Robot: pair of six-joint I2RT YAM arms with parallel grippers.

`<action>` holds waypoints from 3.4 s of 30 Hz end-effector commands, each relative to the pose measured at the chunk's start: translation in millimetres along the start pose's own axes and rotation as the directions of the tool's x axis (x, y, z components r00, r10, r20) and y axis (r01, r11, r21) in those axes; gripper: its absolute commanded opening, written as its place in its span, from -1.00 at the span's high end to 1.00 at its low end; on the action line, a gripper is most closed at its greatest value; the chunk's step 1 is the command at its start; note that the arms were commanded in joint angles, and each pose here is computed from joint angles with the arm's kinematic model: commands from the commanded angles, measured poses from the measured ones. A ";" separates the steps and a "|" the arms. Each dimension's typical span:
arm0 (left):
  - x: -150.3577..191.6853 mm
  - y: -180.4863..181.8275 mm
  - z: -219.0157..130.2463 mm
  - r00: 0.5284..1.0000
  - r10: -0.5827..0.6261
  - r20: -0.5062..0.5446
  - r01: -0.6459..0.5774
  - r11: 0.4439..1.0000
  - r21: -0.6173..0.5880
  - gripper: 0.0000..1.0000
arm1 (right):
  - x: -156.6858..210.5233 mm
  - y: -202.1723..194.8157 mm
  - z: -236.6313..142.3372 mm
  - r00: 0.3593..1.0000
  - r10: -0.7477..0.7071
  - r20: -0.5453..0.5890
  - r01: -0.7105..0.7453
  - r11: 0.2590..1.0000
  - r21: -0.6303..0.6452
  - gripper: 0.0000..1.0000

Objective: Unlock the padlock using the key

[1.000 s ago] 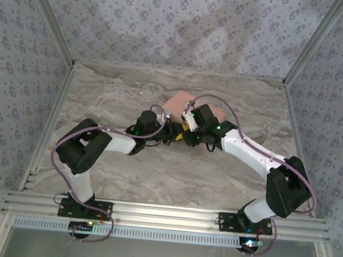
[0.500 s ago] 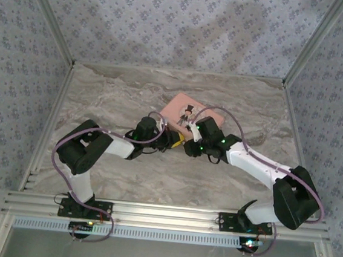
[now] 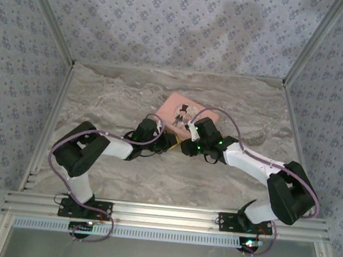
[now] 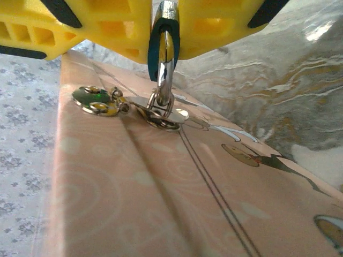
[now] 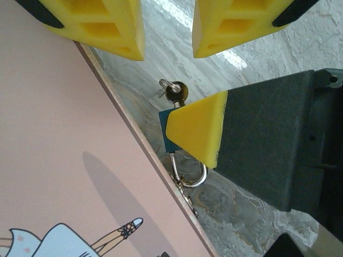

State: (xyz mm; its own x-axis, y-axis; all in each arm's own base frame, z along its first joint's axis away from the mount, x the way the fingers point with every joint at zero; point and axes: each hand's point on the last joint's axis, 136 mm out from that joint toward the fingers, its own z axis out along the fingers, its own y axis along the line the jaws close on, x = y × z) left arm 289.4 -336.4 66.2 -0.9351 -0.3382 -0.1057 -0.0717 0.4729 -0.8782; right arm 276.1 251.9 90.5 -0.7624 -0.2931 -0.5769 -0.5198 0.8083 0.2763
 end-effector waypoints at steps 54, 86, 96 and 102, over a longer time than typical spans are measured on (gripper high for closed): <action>-127.3 -37.1 -121.2 0.933 0.212 0.290 -0.153 0.965 -0.213 -0.18 | -38.2 -15.9 76.5 0.973 0.113 0.202 -0.205 0.829 0.520 -0.12; -125.4 -21.9 -117.3 0.946 0.165 0.279 -0.111 0.973 -0.200 -0.15 | -21.2 -16.4 104.5 0.980 0.131 0.150 -0.190 0.848 0.495 0.57; -126.2 -20.7 -117.3 0.946 0.160 0.282 -0.108 0.975 -0.193 -0.14 | -18.1 -6.2 90.9 0.991 0.038 0.126 -0.091 0.888 0.451 0.92; -128.9 -20.3 -115.9 0.944 0.161 0.287 -0.108 0.975 -0.193 -0.14 | -21.0 7.2 76.8 0.993 -0.011 0.119 -0.031 0.936 0.351 0.98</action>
State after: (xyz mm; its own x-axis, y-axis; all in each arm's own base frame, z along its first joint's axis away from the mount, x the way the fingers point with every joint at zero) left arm 367.3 -208.1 148.8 -0.7994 -0.4669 -0.3781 -0.0430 0.6723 -0.7390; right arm 324.8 295.4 31.8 -0.7252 -0.1949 -0.6604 -0.2386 0.9708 -0.0245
